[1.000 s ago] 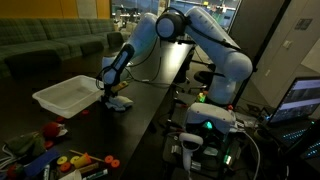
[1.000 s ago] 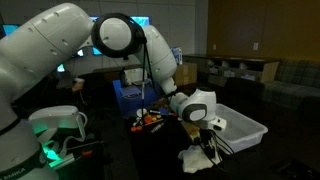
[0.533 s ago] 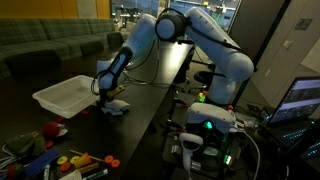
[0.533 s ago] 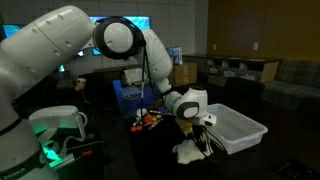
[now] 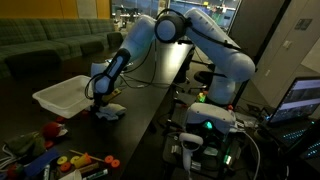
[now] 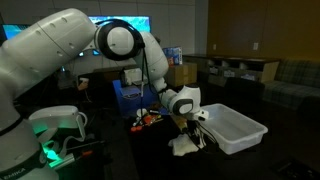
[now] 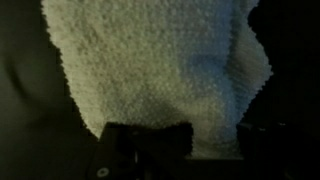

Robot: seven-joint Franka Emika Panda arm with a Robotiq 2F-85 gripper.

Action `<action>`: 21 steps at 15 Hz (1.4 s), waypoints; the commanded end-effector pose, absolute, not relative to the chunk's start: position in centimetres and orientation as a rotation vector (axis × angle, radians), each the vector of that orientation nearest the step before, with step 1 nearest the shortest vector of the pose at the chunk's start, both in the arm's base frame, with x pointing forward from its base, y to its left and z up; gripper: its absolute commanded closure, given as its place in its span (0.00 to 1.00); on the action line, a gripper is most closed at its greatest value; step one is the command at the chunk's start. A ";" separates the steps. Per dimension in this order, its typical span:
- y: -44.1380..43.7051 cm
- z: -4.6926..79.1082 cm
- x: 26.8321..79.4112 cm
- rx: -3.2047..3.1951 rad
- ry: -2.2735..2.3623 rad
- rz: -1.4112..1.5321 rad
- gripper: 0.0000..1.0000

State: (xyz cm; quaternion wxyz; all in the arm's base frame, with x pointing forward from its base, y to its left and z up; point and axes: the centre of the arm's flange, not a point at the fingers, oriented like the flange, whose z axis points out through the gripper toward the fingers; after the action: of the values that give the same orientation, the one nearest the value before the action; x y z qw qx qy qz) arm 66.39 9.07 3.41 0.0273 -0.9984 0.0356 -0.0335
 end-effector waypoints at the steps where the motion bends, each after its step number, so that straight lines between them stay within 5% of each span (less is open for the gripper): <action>1: 11.7 2.5 67.0 -3.060 0.111 -0.130 0.89; 21: 30.3 3.8 65.6 -2.975 -0.134 -0.158 0.89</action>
State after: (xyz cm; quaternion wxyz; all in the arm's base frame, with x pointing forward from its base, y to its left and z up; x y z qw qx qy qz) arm 64.18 27.07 3.84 0.0696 -0.9954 -0.0471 -0.0453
